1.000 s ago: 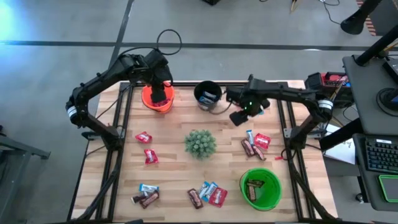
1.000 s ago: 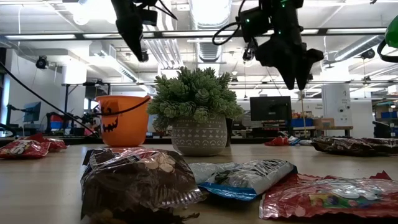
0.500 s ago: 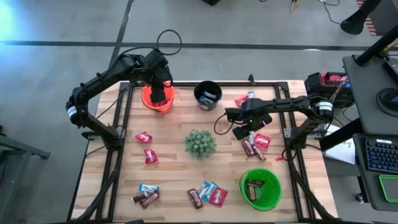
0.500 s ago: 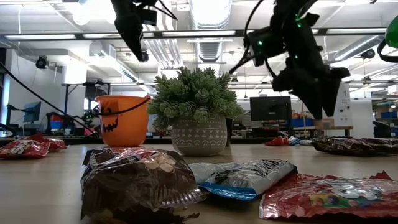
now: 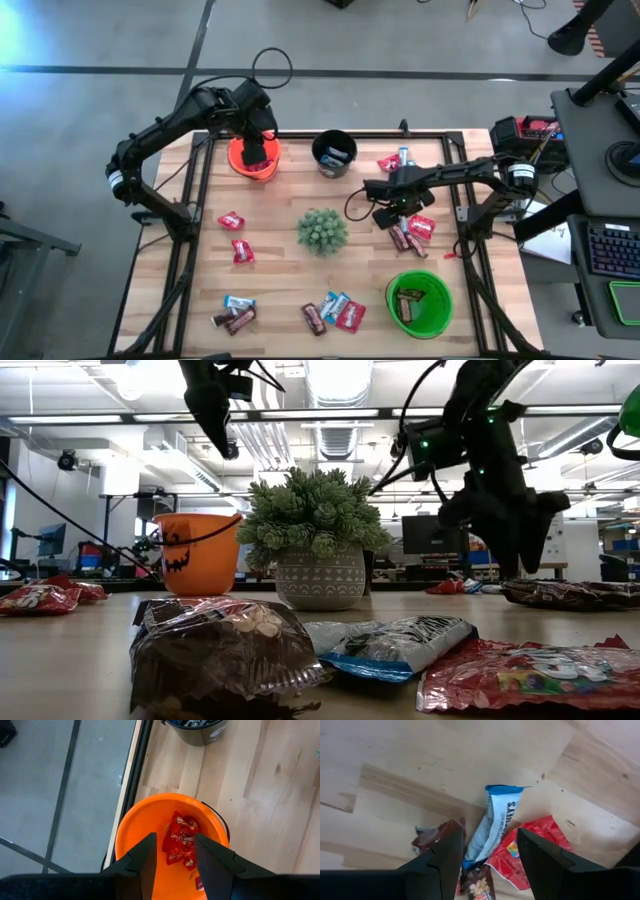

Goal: Organize candy in baskets
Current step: Put the white chocolate bar into the black bucket

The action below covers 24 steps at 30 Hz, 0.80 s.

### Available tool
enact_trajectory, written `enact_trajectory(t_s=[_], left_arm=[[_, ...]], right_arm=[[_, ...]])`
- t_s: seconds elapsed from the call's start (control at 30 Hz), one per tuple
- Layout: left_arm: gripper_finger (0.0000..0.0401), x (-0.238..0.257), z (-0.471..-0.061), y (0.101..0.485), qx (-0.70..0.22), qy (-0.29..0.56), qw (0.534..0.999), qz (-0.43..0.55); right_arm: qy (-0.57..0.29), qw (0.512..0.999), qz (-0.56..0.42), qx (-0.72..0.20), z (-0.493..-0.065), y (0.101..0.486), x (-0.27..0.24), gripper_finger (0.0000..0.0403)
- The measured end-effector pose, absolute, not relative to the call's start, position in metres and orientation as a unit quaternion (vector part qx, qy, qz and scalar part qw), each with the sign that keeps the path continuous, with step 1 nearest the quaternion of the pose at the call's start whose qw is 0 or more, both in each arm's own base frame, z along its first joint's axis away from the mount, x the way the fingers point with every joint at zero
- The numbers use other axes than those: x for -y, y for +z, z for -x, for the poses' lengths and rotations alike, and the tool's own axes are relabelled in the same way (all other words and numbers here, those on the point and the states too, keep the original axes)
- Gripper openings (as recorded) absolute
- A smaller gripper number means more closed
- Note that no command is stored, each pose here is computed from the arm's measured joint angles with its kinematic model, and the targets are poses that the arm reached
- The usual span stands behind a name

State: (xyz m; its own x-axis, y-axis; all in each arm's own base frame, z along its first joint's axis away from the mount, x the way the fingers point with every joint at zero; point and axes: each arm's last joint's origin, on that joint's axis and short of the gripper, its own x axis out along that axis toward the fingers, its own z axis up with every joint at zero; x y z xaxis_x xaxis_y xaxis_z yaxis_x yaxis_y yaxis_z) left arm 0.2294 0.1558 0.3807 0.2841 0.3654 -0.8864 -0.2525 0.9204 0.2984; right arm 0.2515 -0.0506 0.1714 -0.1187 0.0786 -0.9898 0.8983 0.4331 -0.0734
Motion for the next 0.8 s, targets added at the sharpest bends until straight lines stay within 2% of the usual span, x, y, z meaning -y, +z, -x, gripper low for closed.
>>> enact_trajectory(t_s=[0.5, 0.6, 0.8], left_arm=[[0.0113, -0.156, -0.23, 0.381, -0.566, 0.193, 0.8, -0.05], [0.0113, -0.156, -0.23, 0.381, -0.566, 0.193, 0.8, -0.05], [0.0113, -0.156, -0.23, 0.381, -0.566, 0.193, 0.8, -0.05]], right_arm=[[-0.392, 0.558, -0.377, -0.626, -0.248, 0.156, 0.052, 0.0176], [-0.401, 0.558, -0.376, -0.621, -0.248, 0.156, 0.053, 0.0158], [-0.408, 0.552, -0.382, -0.618, -0.246, 0.155, 0.054, 0.0093]])
